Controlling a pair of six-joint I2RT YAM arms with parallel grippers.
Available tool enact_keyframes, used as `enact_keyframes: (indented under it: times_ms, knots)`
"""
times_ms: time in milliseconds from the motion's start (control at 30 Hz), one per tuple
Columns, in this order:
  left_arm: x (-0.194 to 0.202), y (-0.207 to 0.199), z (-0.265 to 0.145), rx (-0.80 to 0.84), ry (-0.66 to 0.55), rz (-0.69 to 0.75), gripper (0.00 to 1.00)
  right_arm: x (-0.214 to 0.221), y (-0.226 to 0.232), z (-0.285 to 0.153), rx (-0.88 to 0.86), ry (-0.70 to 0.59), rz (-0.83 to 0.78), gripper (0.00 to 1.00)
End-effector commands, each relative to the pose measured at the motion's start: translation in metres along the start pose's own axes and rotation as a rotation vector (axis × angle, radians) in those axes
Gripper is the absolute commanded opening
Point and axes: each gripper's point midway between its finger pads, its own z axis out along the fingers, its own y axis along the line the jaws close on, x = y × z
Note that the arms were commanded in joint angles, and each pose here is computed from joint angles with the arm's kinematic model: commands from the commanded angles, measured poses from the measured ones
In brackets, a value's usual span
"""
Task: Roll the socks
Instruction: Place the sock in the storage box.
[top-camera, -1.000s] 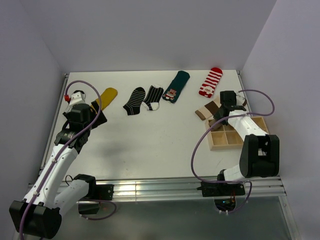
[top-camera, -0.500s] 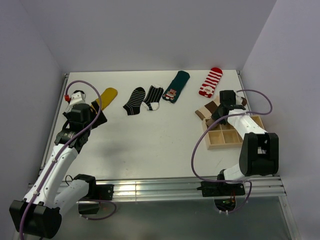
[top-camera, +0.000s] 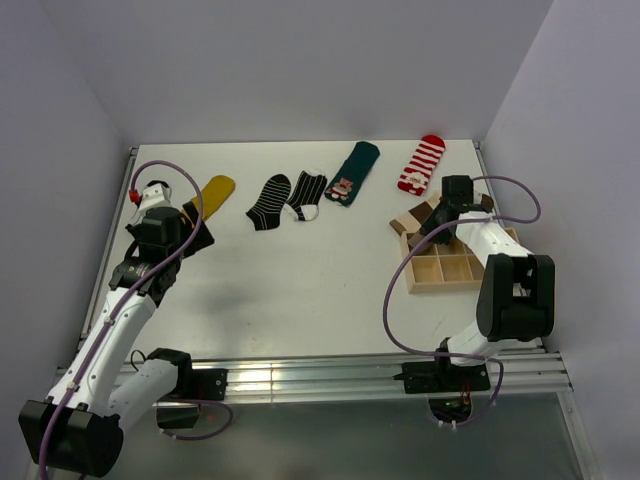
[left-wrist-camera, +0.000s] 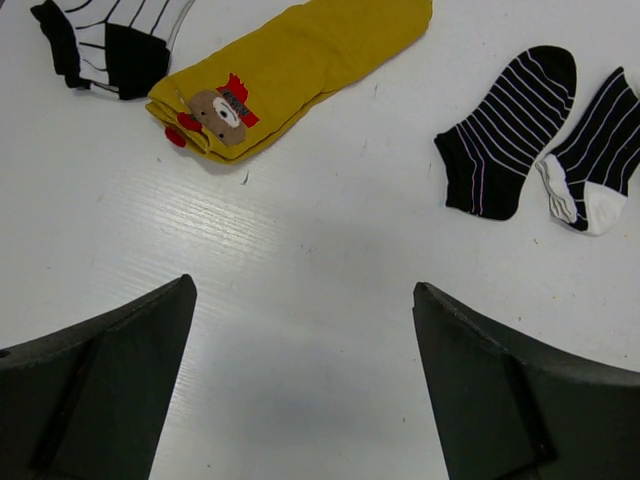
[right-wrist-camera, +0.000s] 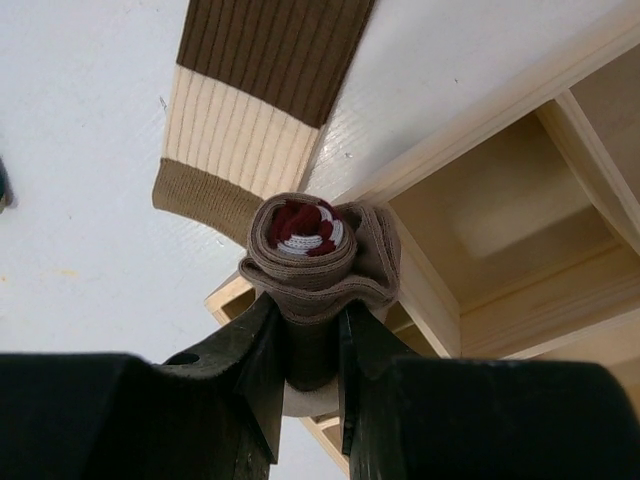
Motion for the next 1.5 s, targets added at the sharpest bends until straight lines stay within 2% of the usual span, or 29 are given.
enact_keyframes:
  times_ms: [0, 500, 800, 1000, 1200, 1367, 1400, 1433, 1467]
  knots:
    - [-0.002, 0.001, 0.002, -0.007, -0.012, 0.015, 0.96, 0.099, -0.061, 0.014, 0.187, 0.375, -0.045, 0.0]
    - [-0.001, -0.003, 0.003, 0.009, -0.003, 0.014, 0.95, 0.118, -0.084, -0.005, 0.227, 0.51, -0.093, 0.0]
    - [0.0, -0.003, 0.003, 0.013, 0.0, 0.016, 0.95, 0.146, -0.086, -0.015, 0.216, 0.646, -0.063, 0.0]
    - [-0.001, -0.002, 0.002, 0.009, -0.009, 0.015, 0.95, 0.151, -0.093, -0.015, 0.255, 0.667, -0.063, 0.0]
    - [-0.002, -0.002, 0.0, 0.014, -0.015, 0.013, 0.95, 0.135, -0.088, -0.005, 0.289, 0.624, -0.05, 0.0]
    - [-0.005, 0.0, -0.002, 0.005, -0.028, 0.008, 0.95, 0.105, -0.083, 0.006, 0.316, 0.478, -0.016, 0.0]
    - [-0.005, -0.001, -0.002, 0.007, -0.029, 0.007, 0.95, 0.094, -0.076, 0.006, 0.29, 0.431, 0.0, 0.01]
    - [-0.004, 0.0, -0.001, 0.007, -0.025, 0.009, 0.95, 0.084, -0.075, 0.006, 0.293, 0.381, -0.005, 0.09]
    - [-0.005, -0.001, -0.002, 0.01, -0.025, 0.011, 0.95, 0.081, -0.073, 0.006, 0.289, 0.373, 0.0, 0.12]
